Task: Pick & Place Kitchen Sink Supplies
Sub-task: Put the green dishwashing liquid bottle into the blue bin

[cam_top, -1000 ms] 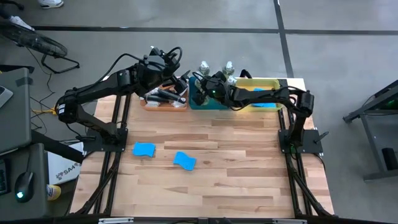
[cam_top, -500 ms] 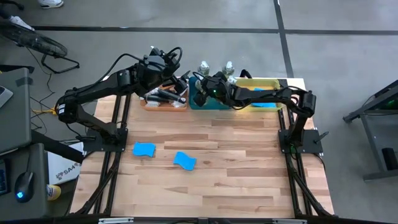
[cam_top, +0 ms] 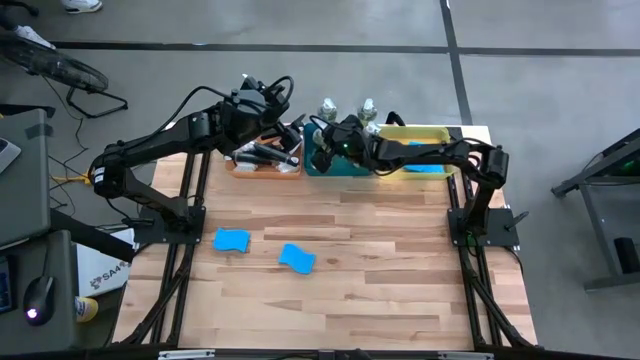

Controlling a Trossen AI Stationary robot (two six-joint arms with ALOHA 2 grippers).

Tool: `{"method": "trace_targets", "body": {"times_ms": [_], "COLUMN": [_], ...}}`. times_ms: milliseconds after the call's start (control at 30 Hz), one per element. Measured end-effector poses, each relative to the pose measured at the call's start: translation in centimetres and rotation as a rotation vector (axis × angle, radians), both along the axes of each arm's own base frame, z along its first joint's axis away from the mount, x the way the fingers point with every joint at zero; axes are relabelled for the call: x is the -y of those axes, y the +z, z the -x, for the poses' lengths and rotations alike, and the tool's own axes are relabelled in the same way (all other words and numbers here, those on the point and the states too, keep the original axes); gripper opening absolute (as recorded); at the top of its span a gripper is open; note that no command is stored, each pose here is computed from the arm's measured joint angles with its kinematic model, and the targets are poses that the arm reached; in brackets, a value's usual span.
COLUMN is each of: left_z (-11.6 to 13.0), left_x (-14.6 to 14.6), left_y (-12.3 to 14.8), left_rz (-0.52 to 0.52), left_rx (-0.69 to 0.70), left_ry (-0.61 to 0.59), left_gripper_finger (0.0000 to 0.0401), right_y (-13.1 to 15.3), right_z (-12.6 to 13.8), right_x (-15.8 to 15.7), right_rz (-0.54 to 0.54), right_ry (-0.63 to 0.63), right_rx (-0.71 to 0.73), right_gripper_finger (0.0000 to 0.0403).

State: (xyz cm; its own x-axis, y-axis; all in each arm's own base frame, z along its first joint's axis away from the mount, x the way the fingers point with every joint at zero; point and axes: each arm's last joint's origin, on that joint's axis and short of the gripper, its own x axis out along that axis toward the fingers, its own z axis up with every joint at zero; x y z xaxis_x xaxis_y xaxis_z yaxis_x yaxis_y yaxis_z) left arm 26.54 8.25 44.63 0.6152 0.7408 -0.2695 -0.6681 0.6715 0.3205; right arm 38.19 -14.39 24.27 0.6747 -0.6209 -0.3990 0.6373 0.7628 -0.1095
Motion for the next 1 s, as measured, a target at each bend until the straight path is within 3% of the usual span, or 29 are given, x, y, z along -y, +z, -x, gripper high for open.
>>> {"method": "trace_targets", "body": {"times_ms": [433, 1000], "left_z": [0.0, 0.2], "left_x": [0.0, 0.0], "left_y": [-0.1, -0.2], "left_rz": [0.003, 0.005], "left_rx": [-0.014, -0.025], "left_ry": [0.000, 0.002], "left_gripper_finger": [0.0385, 0.0385], "right_y": [0.1, 2.7], "right_z": [0.2, 1.5], "right_x": [0.5, -0.2], "right_rz": [-0.019, -0.010], "right_ry": [-0.008, 0.004], "right_rx": [0.013, 0.035], "right_gripper_finger": [0.0377, 0.0376]}}
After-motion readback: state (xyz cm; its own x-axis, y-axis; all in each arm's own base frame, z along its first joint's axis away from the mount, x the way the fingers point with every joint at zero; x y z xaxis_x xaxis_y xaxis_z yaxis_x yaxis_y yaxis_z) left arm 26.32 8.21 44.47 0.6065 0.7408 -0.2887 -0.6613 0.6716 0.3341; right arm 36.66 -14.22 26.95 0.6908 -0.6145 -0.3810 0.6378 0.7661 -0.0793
